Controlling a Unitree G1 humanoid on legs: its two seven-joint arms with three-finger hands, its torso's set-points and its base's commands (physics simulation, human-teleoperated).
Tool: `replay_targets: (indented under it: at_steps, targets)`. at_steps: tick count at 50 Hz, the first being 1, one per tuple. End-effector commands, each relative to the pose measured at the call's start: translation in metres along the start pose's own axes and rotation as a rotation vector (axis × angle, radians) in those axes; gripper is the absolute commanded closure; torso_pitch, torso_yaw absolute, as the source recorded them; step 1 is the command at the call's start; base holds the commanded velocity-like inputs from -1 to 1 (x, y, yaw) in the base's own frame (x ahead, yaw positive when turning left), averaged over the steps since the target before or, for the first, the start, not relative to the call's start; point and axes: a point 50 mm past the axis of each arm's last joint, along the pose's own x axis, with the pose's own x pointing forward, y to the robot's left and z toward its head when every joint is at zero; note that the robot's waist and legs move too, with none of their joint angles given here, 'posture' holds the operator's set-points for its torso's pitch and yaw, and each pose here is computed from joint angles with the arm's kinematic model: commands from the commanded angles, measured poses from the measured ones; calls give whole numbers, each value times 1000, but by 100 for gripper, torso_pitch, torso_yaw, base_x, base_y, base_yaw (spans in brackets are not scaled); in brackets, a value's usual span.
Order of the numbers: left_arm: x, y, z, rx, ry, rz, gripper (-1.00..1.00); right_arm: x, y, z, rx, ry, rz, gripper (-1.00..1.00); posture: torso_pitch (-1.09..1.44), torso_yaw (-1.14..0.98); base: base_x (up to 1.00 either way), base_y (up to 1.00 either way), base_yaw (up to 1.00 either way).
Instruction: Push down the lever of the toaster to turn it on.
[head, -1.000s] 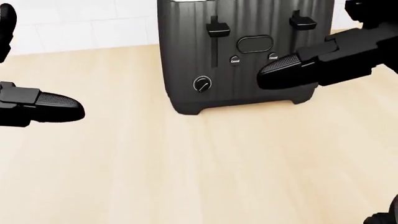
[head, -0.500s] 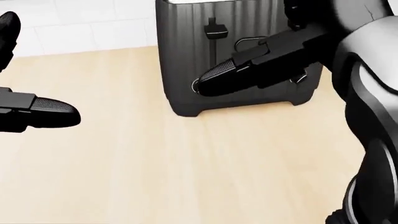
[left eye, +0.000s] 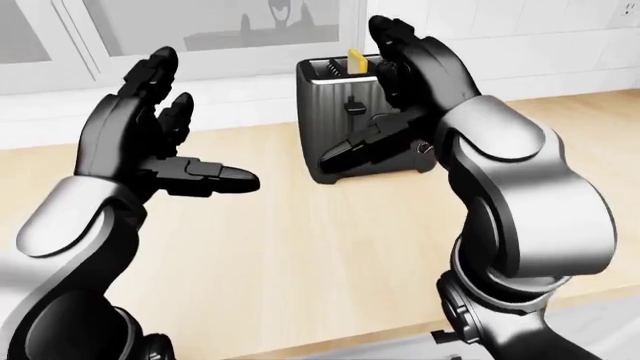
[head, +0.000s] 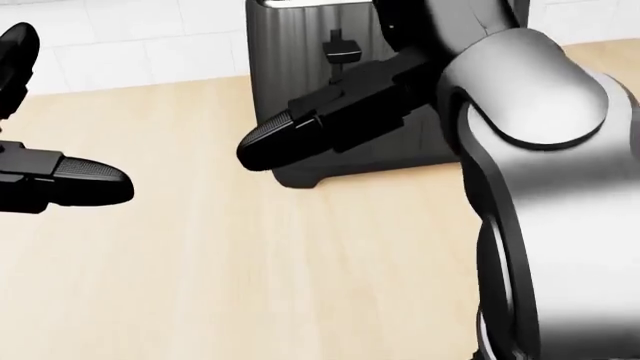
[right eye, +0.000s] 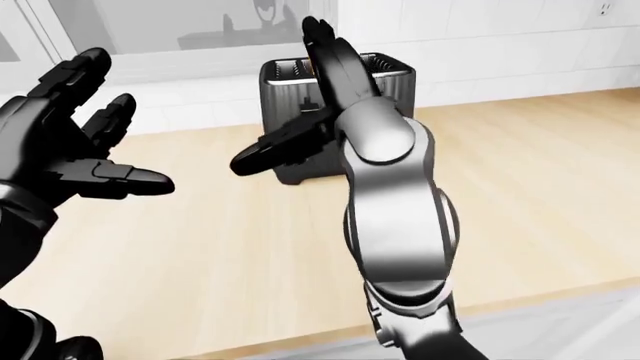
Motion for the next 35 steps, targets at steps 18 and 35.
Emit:
replay_targets:
  at_steps: [18, 35]
  targets:
    - [-2, 2, 12, 7, -66, 20, -100, 23, 18, -1, -8, -33, 43, -100, -29, 0, 0, 0, 0]
    - [-7, 3, 14, 4, -74, 19, -100, 37, 10, -18, -2, 4, 18, -100, -29, 0, 0, 0, 0]
